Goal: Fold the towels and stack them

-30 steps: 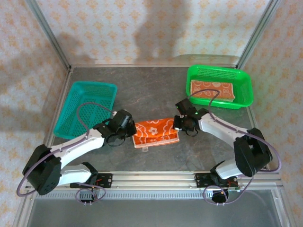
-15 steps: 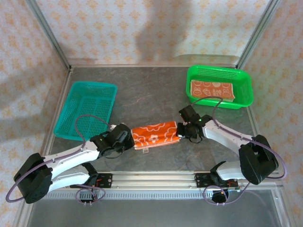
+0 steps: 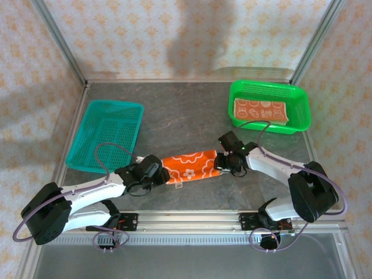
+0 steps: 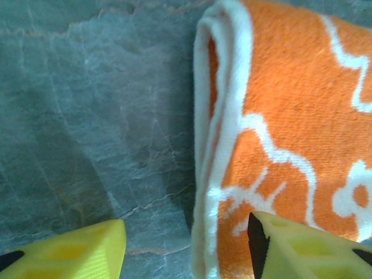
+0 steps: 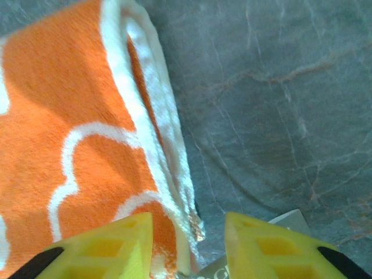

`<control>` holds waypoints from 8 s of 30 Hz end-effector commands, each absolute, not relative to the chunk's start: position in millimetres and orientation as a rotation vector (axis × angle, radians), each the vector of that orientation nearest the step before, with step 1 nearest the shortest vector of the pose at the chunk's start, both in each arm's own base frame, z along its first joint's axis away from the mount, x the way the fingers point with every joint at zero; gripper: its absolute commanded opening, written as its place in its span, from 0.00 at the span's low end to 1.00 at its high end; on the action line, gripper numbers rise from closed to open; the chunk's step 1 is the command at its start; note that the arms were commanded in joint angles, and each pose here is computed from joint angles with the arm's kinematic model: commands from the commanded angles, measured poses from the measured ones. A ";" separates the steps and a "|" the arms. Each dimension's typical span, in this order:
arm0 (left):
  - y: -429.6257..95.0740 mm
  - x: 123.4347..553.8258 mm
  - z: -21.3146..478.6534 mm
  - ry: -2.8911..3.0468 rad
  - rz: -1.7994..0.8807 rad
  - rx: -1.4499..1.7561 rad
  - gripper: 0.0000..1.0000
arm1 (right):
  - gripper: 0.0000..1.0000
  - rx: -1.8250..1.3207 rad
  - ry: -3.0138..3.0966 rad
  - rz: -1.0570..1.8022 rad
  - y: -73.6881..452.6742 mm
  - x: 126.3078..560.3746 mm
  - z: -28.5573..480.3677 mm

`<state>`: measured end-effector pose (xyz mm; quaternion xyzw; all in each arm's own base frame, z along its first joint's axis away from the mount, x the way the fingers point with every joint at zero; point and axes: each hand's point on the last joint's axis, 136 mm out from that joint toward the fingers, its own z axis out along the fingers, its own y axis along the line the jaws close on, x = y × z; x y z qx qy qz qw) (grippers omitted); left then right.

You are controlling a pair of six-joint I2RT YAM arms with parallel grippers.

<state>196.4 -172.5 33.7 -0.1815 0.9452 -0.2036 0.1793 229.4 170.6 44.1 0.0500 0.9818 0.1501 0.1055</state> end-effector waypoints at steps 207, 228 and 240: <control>62.4 317.6 146.5 2.269 0.500 -0.550 1.00 | 0.99 0.442 2.177 -0.244 -24.8 324.0 136.2; 38.8 387.6 100.2 1.877 0.286 -0.250 1.00 | 0.99 0.262 1.981 -0.256 -17.7 389.4 112.7; 41.2 386.6 100.4 1.878 0.292 -0.269 1.00 | 1.00 0.267 1.924 -0.124 -23.6 392.9 90.6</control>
